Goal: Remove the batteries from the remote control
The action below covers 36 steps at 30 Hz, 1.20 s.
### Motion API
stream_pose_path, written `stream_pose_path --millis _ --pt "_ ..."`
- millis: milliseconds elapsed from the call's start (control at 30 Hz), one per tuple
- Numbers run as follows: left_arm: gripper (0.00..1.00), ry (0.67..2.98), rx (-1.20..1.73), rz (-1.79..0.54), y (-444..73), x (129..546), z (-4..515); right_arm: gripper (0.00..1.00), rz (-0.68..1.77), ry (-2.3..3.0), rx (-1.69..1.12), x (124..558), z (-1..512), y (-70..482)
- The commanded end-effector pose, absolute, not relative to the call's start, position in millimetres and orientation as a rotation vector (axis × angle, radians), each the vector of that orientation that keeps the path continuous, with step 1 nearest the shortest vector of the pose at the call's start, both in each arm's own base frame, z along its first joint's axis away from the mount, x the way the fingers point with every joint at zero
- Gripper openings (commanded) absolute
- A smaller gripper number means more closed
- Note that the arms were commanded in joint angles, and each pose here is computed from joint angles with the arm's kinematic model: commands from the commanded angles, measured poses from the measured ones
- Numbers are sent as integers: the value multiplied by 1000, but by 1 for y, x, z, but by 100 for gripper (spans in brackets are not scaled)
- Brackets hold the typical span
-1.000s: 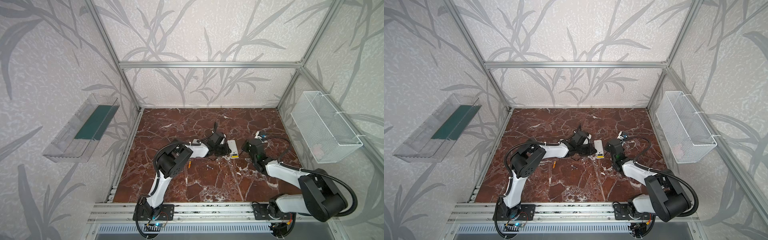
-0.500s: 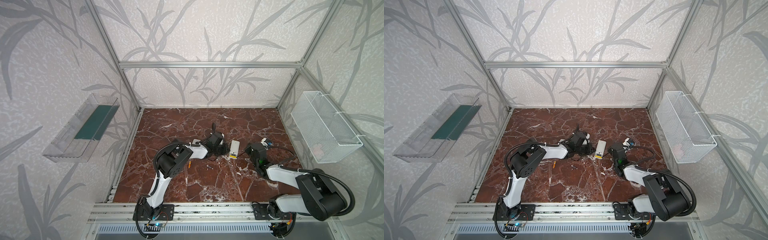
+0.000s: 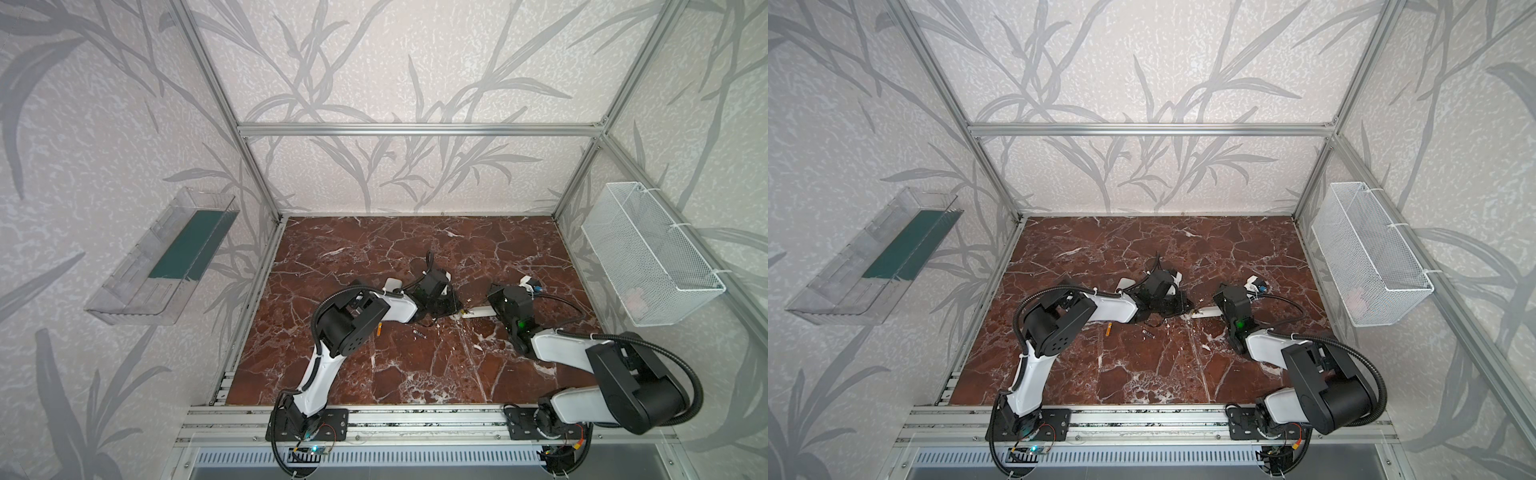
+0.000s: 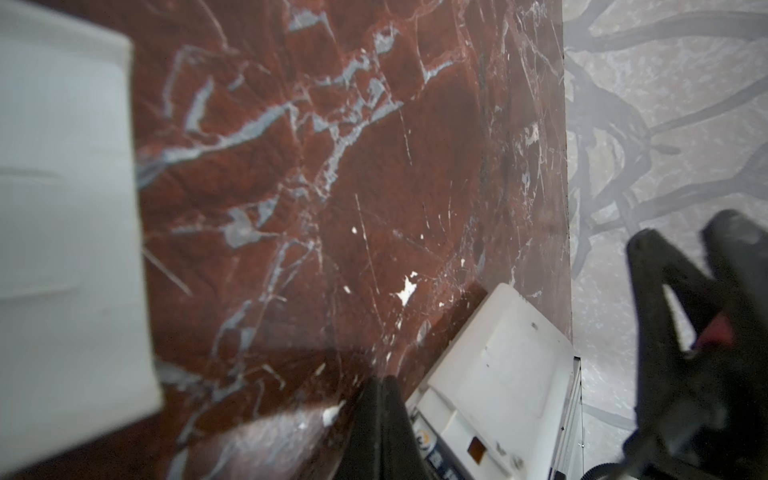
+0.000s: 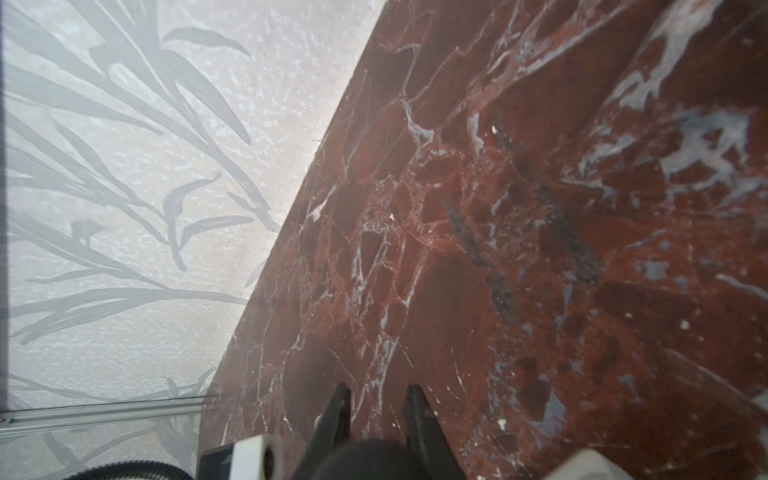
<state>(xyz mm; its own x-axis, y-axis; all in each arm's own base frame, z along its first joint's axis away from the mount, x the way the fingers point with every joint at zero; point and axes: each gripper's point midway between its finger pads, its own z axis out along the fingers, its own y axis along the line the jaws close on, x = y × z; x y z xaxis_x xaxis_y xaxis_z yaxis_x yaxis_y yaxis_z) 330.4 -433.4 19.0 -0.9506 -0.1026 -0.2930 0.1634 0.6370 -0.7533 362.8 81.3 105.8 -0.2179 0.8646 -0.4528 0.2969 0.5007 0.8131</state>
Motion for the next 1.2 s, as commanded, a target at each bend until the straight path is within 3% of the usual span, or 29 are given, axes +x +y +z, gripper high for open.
stream_pose_path --millis 0,433,633,900,1167 --pt "0 2821 -6 -1033 -401 287 -50 0 685 1719 953 362 122 72" --pt "2 2748 102 -1055 -403 296 -17 0 311 1990 700 318 141 49" --pt "2 2755 121 -1095 -409 289 -16 0 156 2096 652 294 125 33" --pt "2 2758 152 -1121 -409 277 -13 0 135 2200 599 329 91 53" --pt "2 2731 177 -1132 -406 274 -5 0 175 2117 525 377 106 72"
